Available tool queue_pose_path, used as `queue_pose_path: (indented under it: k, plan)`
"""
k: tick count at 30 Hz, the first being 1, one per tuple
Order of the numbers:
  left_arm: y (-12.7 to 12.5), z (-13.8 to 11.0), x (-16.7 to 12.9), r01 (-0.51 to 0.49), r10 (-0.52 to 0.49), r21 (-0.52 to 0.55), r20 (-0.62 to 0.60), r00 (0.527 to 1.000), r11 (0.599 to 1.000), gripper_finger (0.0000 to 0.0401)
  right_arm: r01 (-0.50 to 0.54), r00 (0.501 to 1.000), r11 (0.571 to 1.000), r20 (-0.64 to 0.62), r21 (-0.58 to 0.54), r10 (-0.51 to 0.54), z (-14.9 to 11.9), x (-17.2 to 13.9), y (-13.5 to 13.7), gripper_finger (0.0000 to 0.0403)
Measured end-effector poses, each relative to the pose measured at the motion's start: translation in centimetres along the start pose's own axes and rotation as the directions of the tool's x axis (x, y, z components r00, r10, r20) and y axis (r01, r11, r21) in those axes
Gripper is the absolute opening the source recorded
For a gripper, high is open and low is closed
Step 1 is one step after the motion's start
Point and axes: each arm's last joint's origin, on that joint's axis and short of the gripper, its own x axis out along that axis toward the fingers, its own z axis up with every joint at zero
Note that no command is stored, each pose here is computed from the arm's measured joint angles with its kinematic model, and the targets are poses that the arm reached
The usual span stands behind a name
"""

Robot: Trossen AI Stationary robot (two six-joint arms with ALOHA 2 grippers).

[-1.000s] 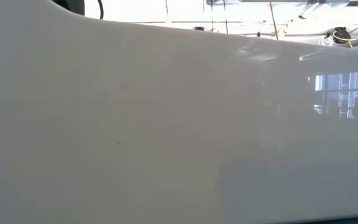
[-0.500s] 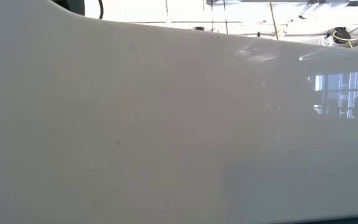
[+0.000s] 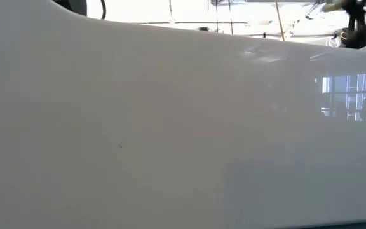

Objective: Sort & place blocks by color
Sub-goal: Put the blue block into the transparent bin

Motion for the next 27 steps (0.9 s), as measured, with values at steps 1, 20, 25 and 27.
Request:
queue_pose_path:
  k: [1,20,25,27]
  plan:
    - [0.0,0.0,0.0,0.0,0.0,-0.008,0.0,1.0,1.0,0.0147,-0.048,0.998,0.999,0.05,-0.018,0.049,0.2,-0.7,0.2,0.0118]
    - [-4.6,7.0,-4.9,0.395,-0.421,0.232,0.754,0.504,0.889,0.0148,0.017,0.424,0.665,0.608,-0.747,0.672,9.3,-10.8,7.6,0.0118]
    - [-4.0,8.2,-6.3,0.268,-0.251,0.159,0.902,0.353,0.95,0.0148,0.106,0.327,0.532,0.535,-0.84,0.779,11.2,-12.1,8.9,0.0119]
    - [-3.7,8.7,-7.0,0.224,-0.23,0.169,0.931,0.282,0.96,0.0148,0.086,0.306,0.532,0.53,-0.842,0.791,12.1,-12.3,9.1,0.0119]
